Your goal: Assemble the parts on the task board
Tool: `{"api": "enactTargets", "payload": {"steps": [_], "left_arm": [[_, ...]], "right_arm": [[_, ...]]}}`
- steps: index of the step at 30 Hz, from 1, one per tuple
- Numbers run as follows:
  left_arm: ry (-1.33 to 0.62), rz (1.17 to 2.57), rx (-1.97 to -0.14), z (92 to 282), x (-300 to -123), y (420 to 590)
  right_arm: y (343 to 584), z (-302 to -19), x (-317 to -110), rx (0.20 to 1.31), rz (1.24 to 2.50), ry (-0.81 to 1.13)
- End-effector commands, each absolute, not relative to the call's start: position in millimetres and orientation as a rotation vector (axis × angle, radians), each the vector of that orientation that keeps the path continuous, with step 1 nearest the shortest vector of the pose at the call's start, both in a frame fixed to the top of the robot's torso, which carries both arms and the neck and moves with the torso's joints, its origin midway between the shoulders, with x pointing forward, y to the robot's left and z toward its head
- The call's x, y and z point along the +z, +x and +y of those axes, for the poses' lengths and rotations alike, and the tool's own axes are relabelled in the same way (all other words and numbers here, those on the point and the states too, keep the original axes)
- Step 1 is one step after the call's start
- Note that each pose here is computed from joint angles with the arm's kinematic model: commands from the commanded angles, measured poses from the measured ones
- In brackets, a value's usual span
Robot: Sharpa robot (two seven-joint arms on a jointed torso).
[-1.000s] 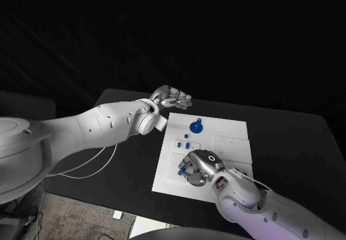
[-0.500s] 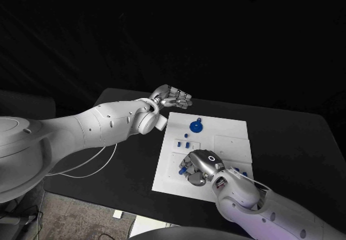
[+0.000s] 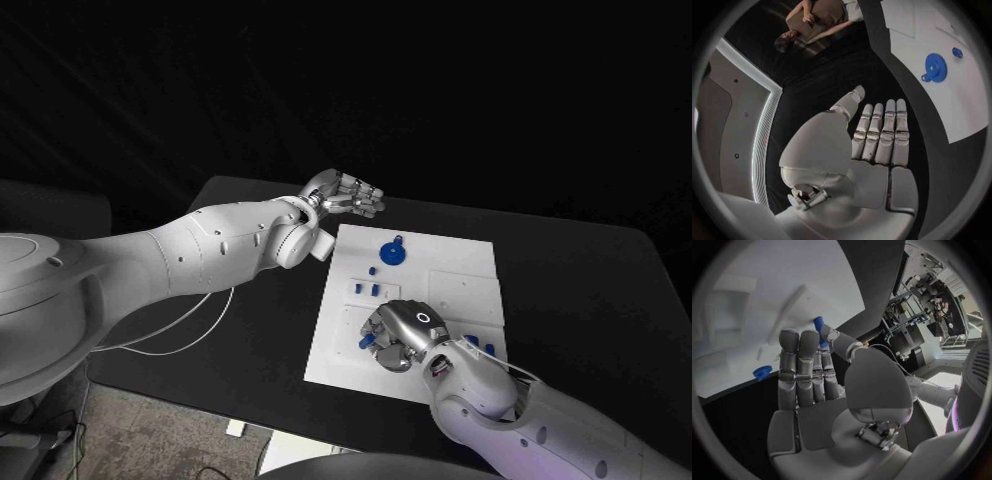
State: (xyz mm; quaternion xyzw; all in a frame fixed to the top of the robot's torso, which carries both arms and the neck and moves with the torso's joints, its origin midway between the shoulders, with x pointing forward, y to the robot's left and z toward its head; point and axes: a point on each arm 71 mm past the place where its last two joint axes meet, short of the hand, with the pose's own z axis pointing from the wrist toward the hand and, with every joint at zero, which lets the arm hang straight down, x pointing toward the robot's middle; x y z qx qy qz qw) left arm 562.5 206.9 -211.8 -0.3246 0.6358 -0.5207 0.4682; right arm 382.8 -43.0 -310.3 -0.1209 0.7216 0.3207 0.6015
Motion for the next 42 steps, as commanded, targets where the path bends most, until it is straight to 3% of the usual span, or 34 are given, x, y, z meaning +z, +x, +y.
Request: {"api": "enactTargets", "payload": {"steps": [1,42], "left_arm": [[-0.791,1.561,-1.298,204.4,-210.6,562.1],[-0.79,1.57,-1.303,201.7,-211.1,562.4]], "right_arm": [[382.5,-43.5,-311.2,0.713,1.671,-0.302],[374.1,-27.9,-321.6,0.695,1.715,-0.385]]}}
